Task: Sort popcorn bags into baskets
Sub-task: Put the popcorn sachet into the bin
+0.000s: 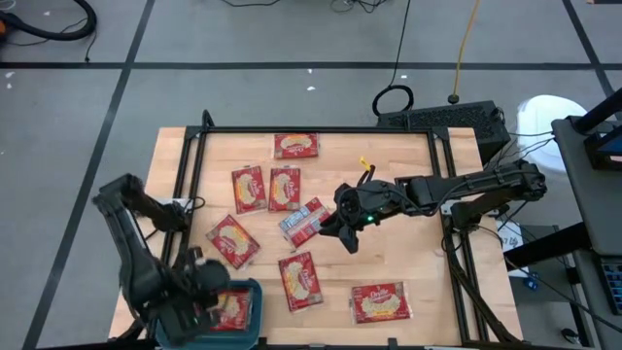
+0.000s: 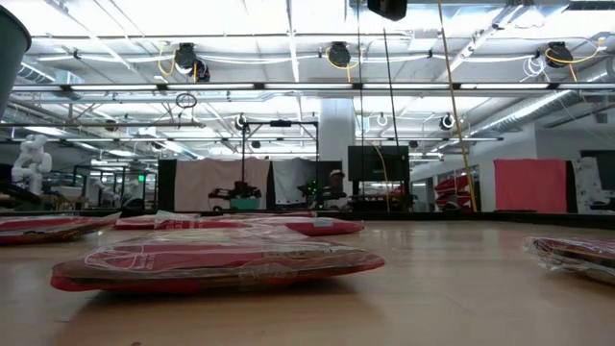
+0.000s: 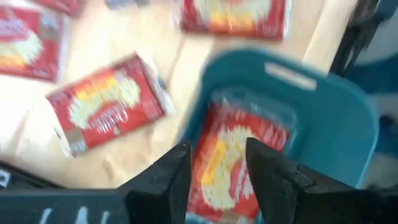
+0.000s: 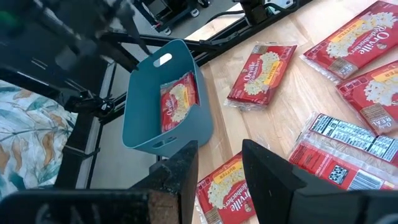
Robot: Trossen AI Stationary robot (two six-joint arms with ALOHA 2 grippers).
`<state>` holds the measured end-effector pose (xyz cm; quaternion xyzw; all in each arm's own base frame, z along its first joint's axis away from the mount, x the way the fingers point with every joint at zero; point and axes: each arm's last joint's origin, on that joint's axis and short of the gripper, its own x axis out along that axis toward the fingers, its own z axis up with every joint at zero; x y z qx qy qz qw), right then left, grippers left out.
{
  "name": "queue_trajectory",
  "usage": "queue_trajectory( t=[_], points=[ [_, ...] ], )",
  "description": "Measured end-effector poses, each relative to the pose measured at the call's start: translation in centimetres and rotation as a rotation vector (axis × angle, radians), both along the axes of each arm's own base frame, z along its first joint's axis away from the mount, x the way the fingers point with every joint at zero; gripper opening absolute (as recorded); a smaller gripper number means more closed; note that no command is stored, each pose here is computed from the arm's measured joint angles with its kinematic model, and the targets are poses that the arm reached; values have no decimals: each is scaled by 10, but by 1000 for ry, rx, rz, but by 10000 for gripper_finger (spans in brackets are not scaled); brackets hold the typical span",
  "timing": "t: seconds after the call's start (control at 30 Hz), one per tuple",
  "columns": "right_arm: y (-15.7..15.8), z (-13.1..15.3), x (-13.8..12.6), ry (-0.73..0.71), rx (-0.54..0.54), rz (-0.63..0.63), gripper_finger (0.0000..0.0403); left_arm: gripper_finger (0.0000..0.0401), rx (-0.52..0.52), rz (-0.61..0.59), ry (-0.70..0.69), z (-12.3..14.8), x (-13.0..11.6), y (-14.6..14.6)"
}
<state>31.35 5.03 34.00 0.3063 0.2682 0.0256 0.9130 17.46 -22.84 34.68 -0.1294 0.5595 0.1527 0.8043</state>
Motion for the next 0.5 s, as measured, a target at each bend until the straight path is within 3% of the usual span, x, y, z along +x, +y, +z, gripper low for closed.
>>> queue_trajectory(
  t=[0.2,0.5],
  points=[
    [-10,-2,1,14,-37,-67,118,116,19,58,-174,30,3,41],
    [-40,-3,2,21,-129,-143,118,106,73,88,-204,50,20,101]
  ],
)
